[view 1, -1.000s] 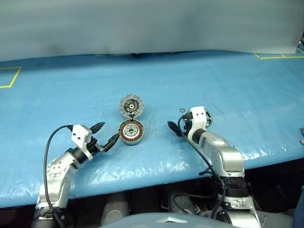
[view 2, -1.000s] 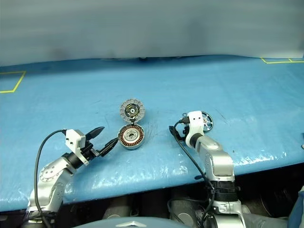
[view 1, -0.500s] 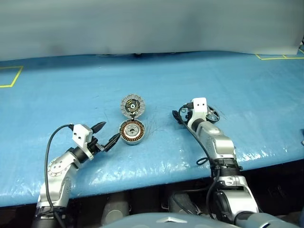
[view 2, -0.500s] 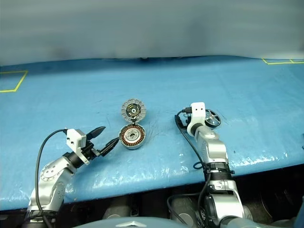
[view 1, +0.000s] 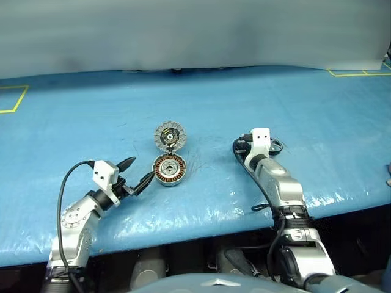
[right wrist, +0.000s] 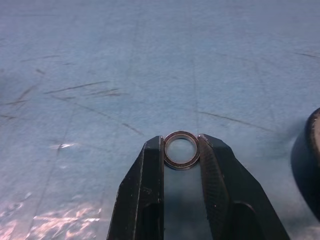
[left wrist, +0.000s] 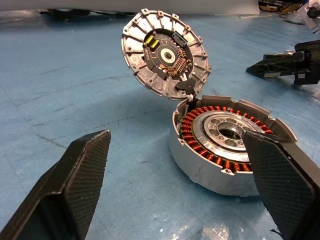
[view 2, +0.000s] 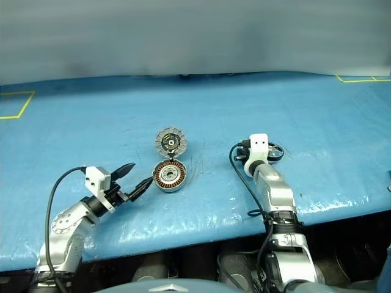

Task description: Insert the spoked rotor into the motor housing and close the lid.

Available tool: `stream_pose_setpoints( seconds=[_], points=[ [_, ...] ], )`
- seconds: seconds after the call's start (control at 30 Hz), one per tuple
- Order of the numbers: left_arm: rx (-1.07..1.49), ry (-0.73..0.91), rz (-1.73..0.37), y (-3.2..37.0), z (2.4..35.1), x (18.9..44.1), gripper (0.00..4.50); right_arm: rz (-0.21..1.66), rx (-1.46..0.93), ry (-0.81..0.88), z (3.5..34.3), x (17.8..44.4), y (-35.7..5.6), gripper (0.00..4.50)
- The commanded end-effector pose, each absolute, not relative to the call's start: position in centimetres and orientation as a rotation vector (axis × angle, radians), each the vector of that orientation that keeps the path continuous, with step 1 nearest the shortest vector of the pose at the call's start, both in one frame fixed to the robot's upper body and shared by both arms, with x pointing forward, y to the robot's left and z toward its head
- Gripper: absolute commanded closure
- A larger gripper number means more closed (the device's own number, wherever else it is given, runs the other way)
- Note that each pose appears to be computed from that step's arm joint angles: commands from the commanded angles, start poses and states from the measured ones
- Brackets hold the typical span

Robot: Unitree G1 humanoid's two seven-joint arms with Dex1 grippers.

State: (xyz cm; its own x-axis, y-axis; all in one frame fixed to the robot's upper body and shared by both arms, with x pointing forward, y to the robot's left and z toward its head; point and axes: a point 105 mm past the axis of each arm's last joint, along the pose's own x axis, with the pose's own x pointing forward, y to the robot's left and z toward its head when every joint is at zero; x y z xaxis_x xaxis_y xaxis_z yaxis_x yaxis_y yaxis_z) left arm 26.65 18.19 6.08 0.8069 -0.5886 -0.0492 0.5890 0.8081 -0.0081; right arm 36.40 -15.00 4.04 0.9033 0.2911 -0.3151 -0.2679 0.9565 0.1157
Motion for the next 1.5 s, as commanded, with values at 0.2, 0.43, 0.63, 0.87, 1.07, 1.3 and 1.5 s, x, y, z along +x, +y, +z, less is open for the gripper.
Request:
stream_pose_setpoints(
  seconds=[0.2,0.43,0.63,0.87,1.07,1.3,1.5],
  points=[
    [0.050,-0.019,-0.659,17.8,7.0,26.3,0.00,0.697,0.035,0.166,8.1,32.9,-8.1,3.85],
    [0.085,-0.053,-0.671,17.8,6.8,25.9,0.00,1.002,-0.052,0.096,10.5,30.4,-3.6,3.85],
    [0.107,-0.088,-0.690,17.8,6.7,25.5,0.00,1.107,-0.125,0.139,9.4,29.9,-1.1,3.85],
    [0.103,-0.071,-0.713,17.5,6.4,25.3,0.00,1.173,-0.169,0.152,8.6,30.1,1.4,3.85],
    [0.099,-0.073,-0.728,17.1,6.3,25.2,0.00,1.171,-0.176,0.155,8.3,30.6,2.1,3.85],
    [0.097,-0.075,-0.728,16.9,6.3,25.2,0.00,1.163,-0.192,0.175,7.8,30.8,1.7,3.85],
    [0.095,-0.071,-0.725,16.9,6.2,25.3,0.00,1.156,-0.194,0.172,8.0,30.8,1.4,3.85]
  ],
)
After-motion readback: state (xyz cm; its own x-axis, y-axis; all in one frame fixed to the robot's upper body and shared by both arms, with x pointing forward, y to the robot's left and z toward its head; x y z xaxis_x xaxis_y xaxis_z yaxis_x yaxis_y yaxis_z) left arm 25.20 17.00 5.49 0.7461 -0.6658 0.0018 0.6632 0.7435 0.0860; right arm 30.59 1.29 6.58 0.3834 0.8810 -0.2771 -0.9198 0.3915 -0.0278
